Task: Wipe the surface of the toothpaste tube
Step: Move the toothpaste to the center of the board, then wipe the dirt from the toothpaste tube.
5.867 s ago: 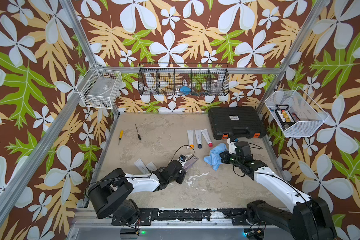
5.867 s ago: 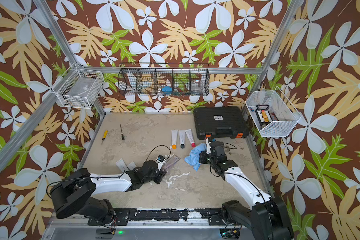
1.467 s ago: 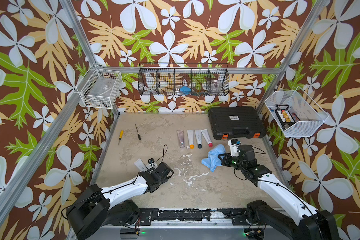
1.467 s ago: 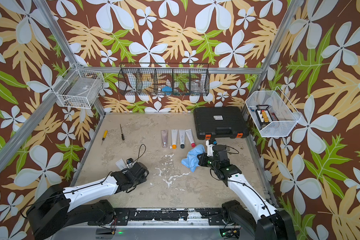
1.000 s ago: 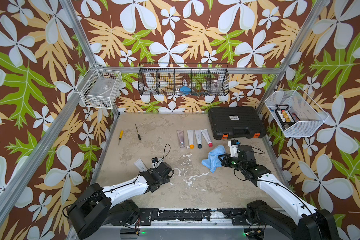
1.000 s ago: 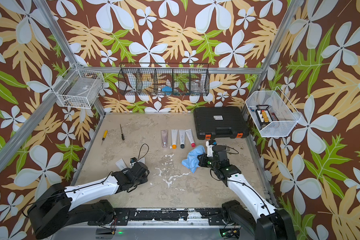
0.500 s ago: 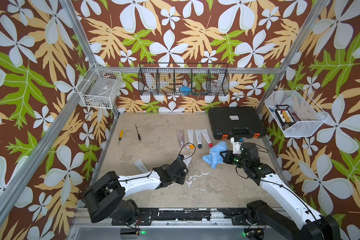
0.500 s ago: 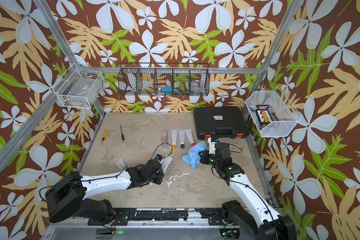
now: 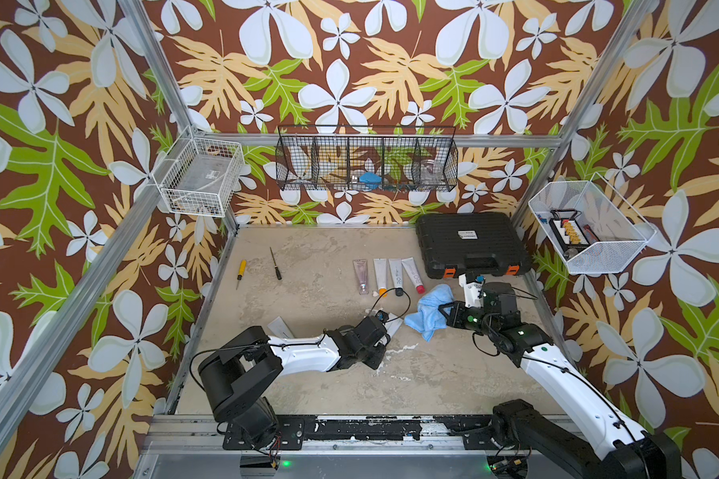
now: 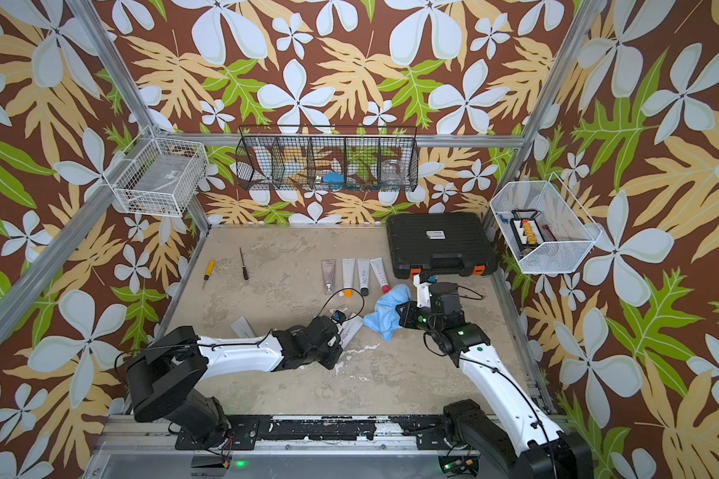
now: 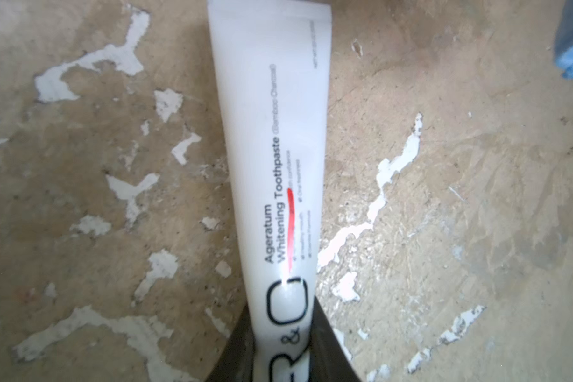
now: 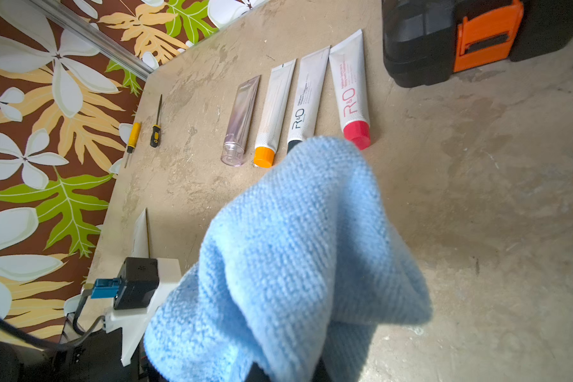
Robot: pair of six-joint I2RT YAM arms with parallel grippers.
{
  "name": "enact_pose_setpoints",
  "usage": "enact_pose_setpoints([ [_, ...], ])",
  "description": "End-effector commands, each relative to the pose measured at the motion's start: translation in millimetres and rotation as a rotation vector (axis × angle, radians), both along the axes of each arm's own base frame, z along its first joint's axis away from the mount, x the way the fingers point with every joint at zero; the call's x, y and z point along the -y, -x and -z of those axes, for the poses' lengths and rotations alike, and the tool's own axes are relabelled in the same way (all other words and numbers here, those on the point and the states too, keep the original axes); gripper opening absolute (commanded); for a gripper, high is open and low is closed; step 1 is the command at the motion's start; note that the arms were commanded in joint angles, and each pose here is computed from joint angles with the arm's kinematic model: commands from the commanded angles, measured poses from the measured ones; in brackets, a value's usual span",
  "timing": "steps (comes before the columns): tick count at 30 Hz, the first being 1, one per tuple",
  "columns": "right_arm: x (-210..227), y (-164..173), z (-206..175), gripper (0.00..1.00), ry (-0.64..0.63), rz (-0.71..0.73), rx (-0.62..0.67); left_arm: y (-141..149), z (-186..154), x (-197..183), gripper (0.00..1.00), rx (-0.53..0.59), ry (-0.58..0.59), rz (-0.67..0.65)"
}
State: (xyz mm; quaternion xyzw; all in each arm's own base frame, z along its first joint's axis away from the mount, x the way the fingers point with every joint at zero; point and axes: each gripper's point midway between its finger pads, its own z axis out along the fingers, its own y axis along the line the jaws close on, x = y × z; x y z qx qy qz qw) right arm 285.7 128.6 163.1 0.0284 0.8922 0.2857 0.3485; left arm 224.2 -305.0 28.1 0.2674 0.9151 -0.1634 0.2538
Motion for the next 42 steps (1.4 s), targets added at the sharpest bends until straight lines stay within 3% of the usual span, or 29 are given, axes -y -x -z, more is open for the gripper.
enact_pose_setpoints([
  [1,3.9,-0.8,0.9,0.00,0.019,0.012,0.011,-5.4,-0.4,9.4,0.21,0.032,-0.001,0.029],
  [4,3.7,-0.5,2.5,0.00,0.020,0.011,0.008,-7.3,6.0,8.4,0.24,0.031,-0.025,0.022],
  [8,3.0,-0.1,6.3,0.00,0.022,0.005,-0.001,-6.3,5.1,5.9,0.38,0.034,-0.027,0.015],
  [13,0.8,0.2,9.1,0.00,0.011,-0.003,-0.005,-3.1,-5.0,-2.7,0.46,0.058,-0.013,0.004],
  [27,-9.9,-2.0,18.5,0.00,-0.023,-0.043,-0.045,8.1,1.3,-6.9,0.38,0.067,0.024,0.048],
  [42,-47.2,0.4,40.6,0.00,-0.036,-0.108,-0.100,6.3,2.9,-4.2,0.19,0.111,0.025,0.096],
])
